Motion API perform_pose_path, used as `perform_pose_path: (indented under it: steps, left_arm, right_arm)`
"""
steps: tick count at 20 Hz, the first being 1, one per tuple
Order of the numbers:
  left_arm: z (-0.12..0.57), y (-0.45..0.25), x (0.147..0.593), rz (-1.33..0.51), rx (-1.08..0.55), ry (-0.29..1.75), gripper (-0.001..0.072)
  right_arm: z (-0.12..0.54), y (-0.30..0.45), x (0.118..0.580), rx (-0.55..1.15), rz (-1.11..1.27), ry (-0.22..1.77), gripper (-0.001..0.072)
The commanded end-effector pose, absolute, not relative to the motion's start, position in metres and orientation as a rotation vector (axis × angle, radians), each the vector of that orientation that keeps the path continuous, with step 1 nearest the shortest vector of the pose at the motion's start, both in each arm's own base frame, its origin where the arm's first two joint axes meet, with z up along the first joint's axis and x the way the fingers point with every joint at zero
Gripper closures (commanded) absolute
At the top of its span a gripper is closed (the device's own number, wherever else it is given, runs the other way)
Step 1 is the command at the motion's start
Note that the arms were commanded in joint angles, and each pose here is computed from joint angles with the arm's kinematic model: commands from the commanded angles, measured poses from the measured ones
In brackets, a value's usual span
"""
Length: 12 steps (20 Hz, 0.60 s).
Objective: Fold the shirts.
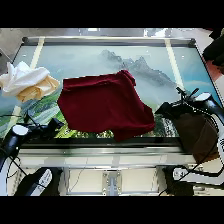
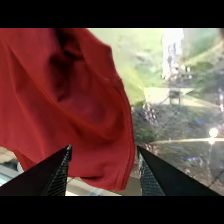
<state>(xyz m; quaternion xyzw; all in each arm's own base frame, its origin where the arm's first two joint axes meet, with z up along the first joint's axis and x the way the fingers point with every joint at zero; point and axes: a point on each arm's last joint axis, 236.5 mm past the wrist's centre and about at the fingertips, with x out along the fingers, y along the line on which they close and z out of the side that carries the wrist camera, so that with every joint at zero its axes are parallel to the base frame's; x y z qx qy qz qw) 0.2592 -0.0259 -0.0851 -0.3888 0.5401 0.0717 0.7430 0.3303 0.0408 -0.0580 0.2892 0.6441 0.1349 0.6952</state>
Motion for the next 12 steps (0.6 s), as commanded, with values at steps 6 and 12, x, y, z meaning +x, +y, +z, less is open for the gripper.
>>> perform_pose_path:
  steps: [6, 12]
  left_arm:
    - [-0.103, -0.075, 0.287, 0.092, -0.910, 1.167, 0.0121]
    - [-0.107, -0.075, 0.296, 0.115, -0.937, 1.137, 0.0379]
  right_arm:
    - [-0.063, 0.051, 0.323, 0.636, 0.322, 1.480, 0.0261]
    - [-0.067, 0.049, 0.330, 0.611, 0.303, 1.454, 0.0261]
